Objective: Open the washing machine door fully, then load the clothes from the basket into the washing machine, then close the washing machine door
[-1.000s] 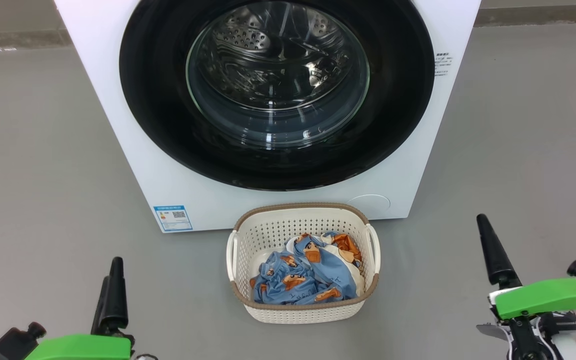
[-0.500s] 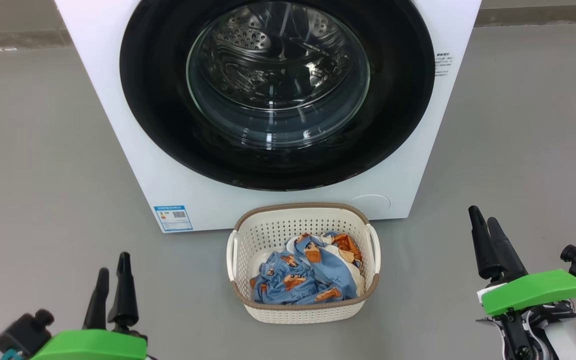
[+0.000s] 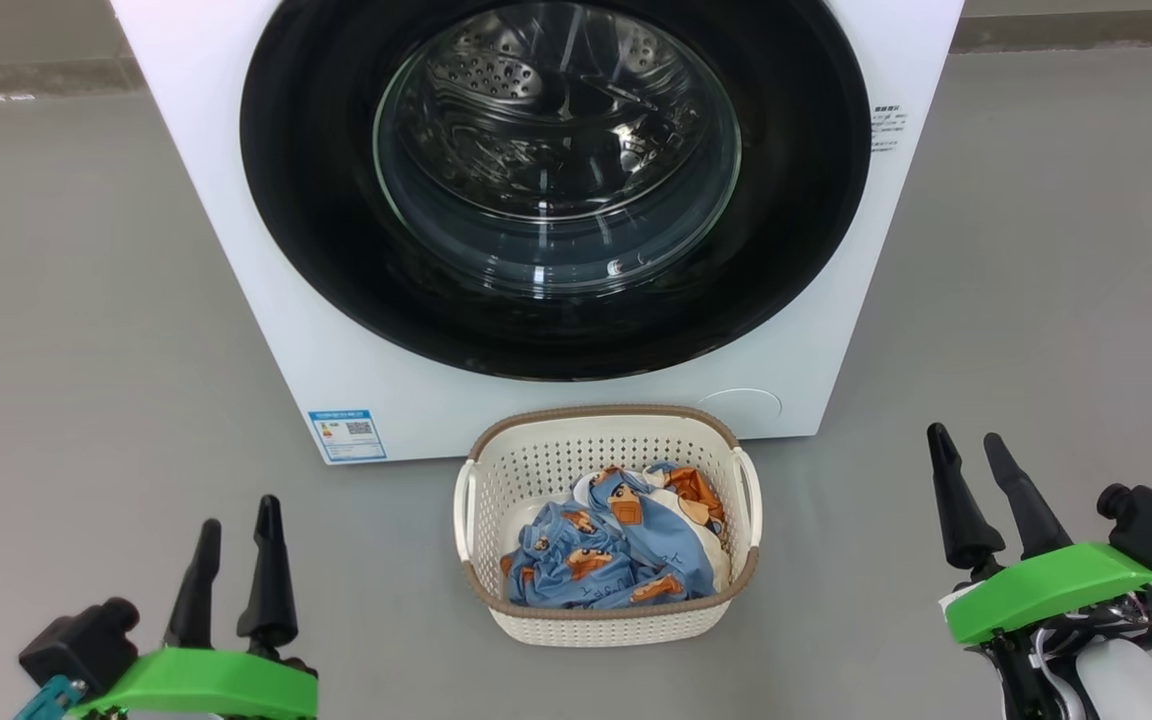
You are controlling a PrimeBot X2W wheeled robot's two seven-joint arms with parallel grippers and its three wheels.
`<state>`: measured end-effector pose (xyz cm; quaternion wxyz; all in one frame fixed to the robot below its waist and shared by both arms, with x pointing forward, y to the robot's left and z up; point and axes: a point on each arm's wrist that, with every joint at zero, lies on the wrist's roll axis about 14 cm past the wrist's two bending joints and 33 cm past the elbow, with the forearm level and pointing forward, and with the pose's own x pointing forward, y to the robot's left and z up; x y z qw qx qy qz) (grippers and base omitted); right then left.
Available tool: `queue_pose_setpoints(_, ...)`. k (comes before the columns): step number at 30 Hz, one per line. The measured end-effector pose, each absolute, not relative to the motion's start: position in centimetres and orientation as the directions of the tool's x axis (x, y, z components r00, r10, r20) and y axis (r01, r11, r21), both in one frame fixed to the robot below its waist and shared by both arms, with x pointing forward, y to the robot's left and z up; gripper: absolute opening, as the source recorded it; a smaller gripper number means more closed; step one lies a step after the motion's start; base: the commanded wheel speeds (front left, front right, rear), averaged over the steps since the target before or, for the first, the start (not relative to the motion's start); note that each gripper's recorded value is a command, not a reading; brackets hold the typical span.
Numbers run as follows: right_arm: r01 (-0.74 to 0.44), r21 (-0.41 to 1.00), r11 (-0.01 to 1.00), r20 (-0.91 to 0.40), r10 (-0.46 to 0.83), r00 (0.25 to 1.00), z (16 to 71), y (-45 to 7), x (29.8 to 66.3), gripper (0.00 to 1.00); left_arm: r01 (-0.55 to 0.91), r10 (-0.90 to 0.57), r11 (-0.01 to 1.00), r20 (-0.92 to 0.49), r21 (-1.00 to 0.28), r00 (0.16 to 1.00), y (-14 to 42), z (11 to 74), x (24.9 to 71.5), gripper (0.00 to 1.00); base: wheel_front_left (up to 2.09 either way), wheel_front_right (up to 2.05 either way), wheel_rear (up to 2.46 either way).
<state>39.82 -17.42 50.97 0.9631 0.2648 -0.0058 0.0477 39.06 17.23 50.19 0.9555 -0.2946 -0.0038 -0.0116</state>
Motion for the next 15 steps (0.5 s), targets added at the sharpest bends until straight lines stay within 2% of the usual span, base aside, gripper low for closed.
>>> queue_pose_setpoints(15, -0.132, 0.328, 0.935, 0.038, 0.127, 0.991, 50.69, -16.68, 40.38, 1.0, 0.032, -0.018, 0.916, 0.04, -0.401, 0.999, 17.49, 50.53, 39.1, 1.0, 0.0, 0.0, 0.0)
